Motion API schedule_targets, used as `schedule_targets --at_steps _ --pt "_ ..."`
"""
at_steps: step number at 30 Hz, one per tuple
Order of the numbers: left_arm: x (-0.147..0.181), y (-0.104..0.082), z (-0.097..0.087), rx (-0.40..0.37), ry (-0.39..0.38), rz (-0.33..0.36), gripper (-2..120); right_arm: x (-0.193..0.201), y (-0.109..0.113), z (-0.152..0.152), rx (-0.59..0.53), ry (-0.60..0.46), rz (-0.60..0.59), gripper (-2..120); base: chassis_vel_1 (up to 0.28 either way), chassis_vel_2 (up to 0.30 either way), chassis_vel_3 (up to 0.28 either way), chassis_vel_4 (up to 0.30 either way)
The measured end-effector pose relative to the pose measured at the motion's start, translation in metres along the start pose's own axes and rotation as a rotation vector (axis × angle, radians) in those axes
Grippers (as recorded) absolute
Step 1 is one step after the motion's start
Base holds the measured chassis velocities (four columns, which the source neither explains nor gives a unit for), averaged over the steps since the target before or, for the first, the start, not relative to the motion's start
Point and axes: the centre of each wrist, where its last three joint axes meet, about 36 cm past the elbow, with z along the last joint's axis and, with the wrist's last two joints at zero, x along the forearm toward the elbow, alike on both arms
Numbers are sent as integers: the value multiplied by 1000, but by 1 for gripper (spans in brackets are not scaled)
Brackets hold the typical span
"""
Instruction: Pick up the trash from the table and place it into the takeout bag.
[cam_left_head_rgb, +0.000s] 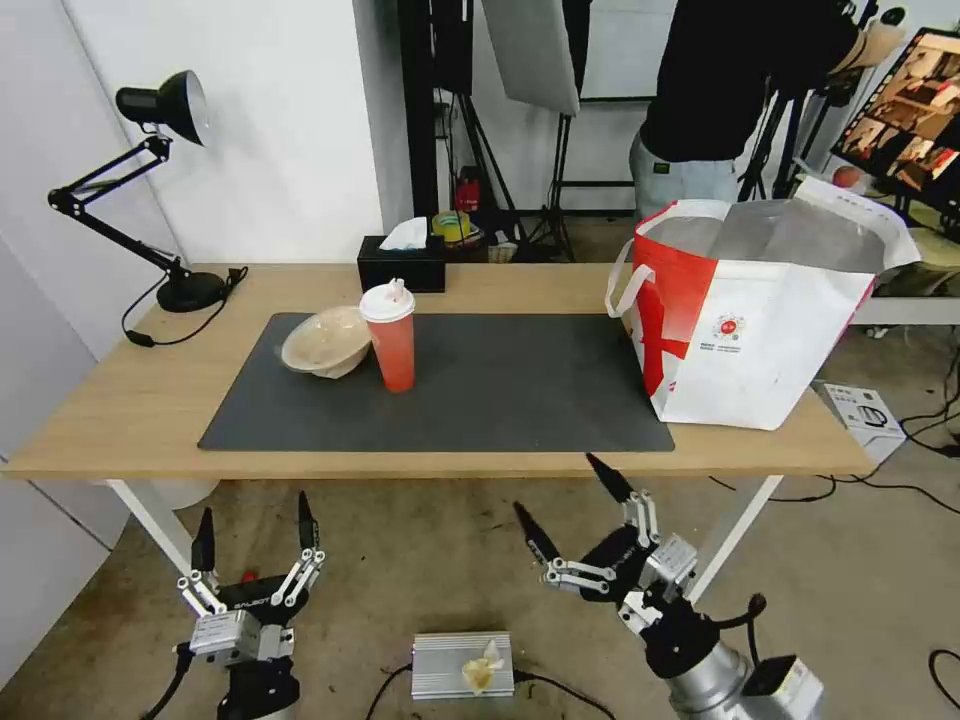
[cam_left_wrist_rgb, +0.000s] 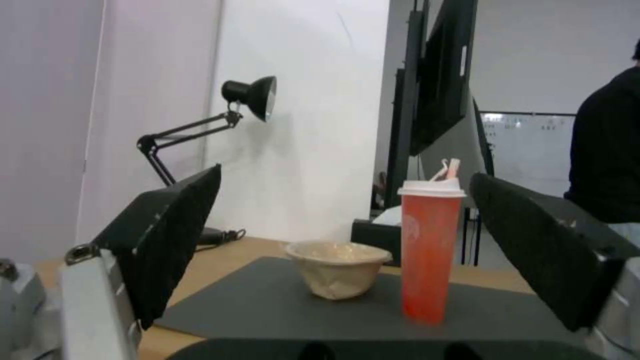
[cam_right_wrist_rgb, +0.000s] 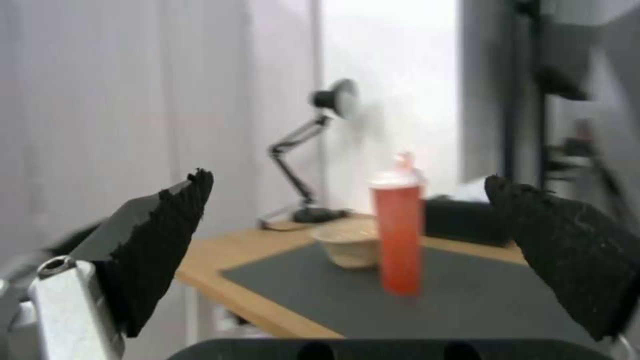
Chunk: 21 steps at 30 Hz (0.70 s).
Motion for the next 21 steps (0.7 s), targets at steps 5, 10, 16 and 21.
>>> schedule_targets --at_steps 5,10,16,21 --pt "-1 1 -1 -3 -4 -4 100 -16 -15 -14 -34 5 -111 100 0 0 0 0" --pt "-3 4 -4 -5 -17 -5 100 -38 -29 -32 -24 15 -197 100 0 0 0 0" --pt "-7 3 0 19 -19 33 100 -51 -45 -46 -14 41 -242 100 0 0 0 0" --pt "-9 6 2 18 -19 45 100 -63 -59 -51 -9 53 -249 100 0 0 0 0"
